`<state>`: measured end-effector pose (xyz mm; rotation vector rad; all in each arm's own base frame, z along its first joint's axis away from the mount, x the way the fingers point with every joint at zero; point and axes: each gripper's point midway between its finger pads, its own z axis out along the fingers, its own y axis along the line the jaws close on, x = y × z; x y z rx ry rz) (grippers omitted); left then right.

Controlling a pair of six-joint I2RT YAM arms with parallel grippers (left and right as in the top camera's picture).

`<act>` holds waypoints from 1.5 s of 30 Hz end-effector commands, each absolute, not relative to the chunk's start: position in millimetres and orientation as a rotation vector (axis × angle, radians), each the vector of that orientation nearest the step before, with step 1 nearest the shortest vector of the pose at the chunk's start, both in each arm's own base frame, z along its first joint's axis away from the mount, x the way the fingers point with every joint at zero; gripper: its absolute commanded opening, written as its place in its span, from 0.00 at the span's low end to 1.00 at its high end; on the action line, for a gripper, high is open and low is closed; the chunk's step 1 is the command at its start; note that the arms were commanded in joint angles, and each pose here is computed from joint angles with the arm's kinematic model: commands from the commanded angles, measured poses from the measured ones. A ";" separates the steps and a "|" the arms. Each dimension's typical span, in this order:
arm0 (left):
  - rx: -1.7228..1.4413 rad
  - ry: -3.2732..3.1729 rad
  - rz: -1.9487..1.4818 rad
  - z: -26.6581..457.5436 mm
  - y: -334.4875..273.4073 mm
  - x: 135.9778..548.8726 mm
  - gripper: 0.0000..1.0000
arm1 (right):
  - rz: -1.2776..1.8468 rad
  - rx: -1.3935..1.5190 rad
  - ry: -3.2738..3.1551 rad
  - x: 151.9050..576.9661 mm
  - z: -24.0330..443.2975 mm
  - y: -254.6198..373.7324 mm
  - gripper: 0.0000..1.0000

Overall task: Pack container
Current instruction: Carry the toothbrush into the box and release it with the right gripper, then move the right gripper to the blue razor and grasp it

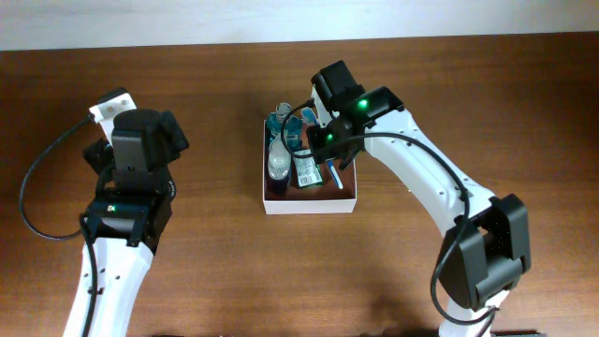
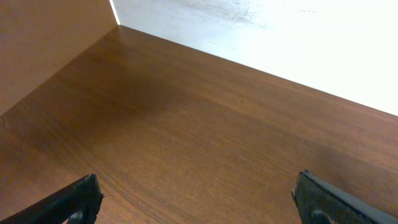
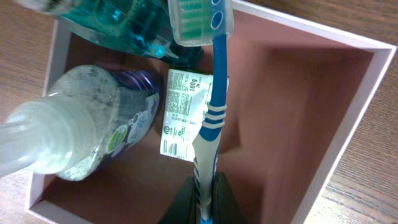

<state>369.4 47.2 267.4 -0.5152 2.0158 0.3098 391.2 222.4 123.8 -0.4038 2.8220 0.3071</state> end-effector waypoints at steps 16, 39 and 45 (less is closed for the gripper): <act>-0.539 2.003 0.313 269.4 50.2 370.3 0.99 | 0.231 -0.471 2.924 375.6 90.9 221.6 0.04; -0.539 2.003 0.313 269.5 50.0 370.3 0.99 | -0.026 -0.326 2.906 386.8 132.5 123.9 0.63; -0.539 2.004 0.313 269.4 50.1 370.3 0.99 | -0.057 -0.172 2.960 381.5 141.4 70.3 0.63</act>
